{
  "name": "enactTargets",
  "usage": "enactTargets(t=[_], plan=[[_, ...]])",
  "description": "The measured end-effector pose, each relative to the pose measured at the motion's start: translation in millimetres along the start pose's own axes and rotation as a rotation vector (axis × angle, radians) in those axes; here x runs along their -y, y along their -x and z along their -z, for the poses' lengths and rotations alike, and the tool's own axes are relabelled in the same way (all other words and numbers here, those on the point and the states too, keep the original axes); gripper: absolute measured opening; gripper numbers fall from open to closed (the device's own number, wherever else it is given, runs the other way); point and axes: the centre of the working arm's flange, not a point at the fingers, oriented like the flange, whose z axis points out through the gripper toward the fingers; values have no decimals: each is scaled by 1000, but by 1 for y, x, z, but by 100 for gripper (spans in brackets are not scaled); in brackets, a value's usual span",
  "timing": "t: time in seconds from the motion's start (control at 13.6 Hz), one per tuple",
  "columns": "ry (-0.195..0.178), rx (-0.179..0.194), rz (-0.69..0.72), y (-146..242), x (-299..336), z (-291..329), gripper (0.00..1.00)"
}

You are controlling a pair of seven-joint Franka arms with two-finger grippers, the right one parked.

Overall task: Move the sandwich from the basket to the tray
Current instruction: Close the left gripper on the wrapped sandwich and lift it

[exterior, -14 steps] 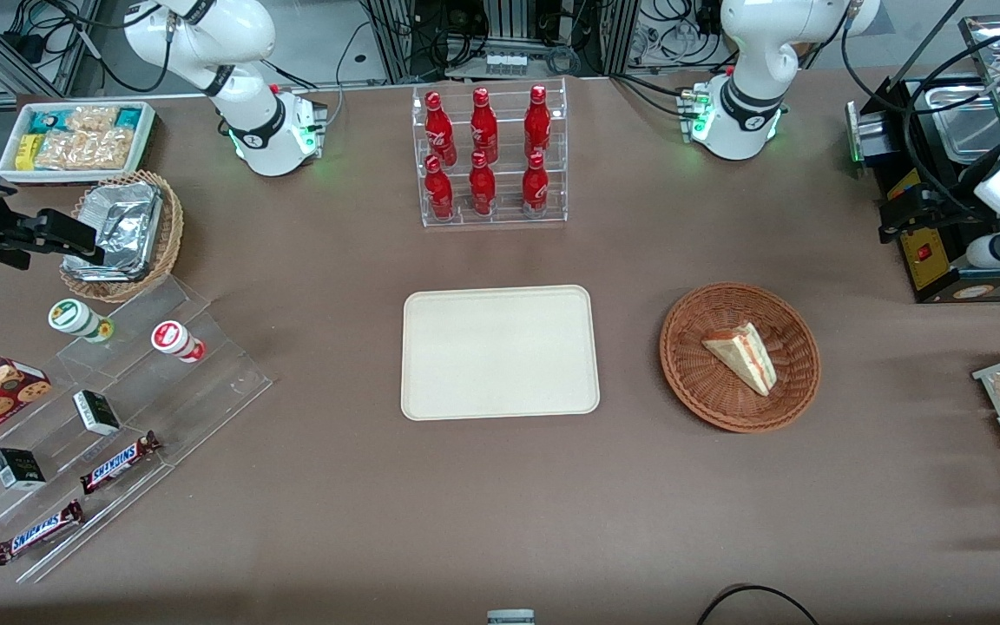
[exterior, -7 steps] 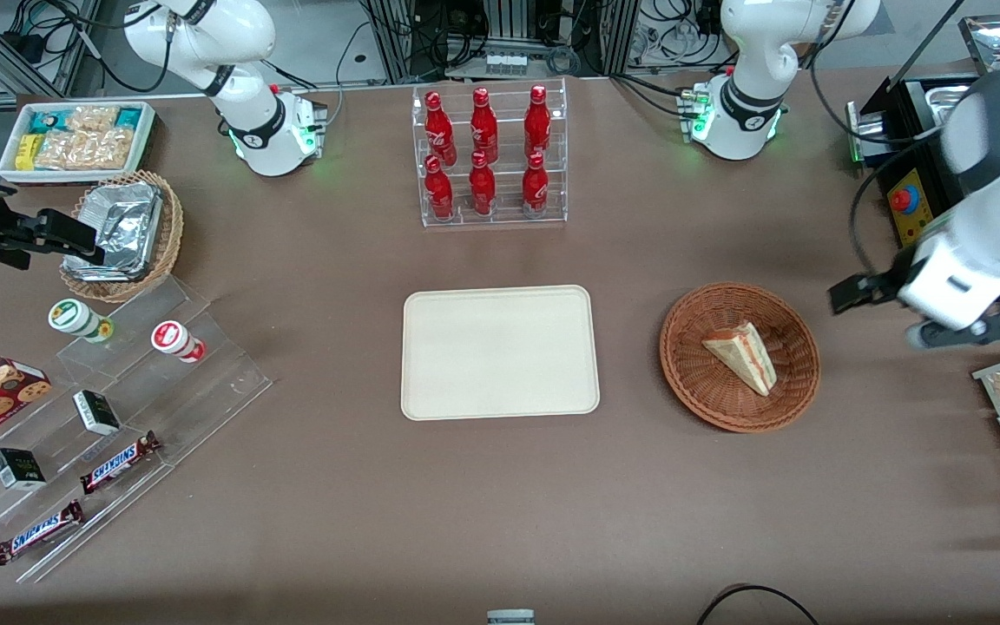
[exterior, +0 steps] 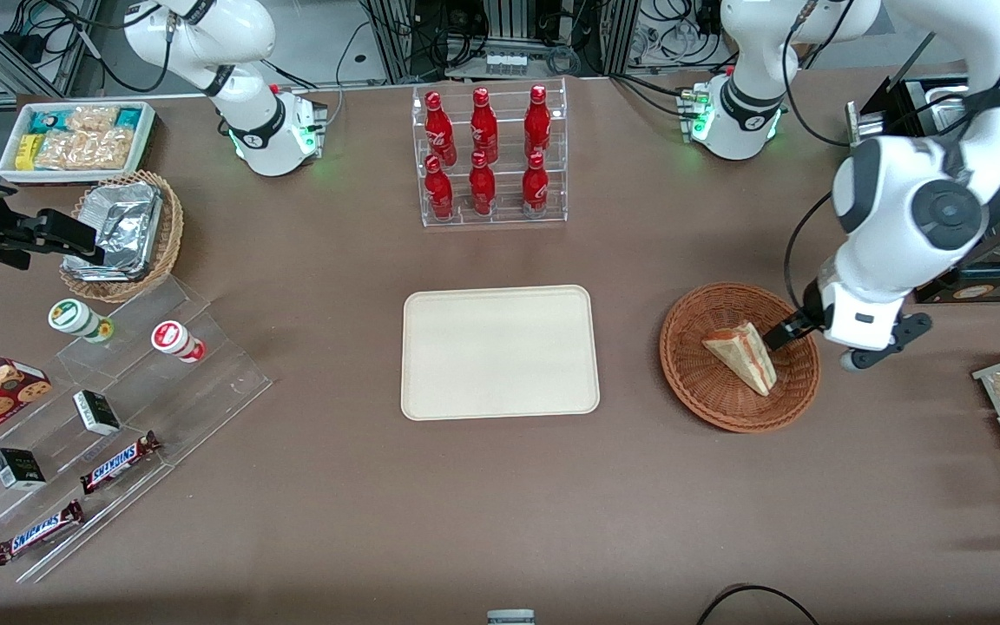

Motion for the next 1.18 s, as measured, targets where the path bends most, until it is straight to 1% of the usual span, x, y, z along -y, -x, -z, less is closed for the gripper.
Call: enactTargets(t=[0.22,0.44,0.66,0.81,0.88,1.03,1.11,1.18], plan=[[-32,39,29,9,-4,-49,100],[-56,69,30,11,-4,-86,100],[-67,82,29,11,-5,-106,96],[-70,86,27,12,-7,-111,77],[-69,85,28,12,-7,-111,64],[-66,81,46,9,-11,-105,43],[-70,85,50,8,-14,-101,36],[-80,96,48,7,-18,-95,32]])
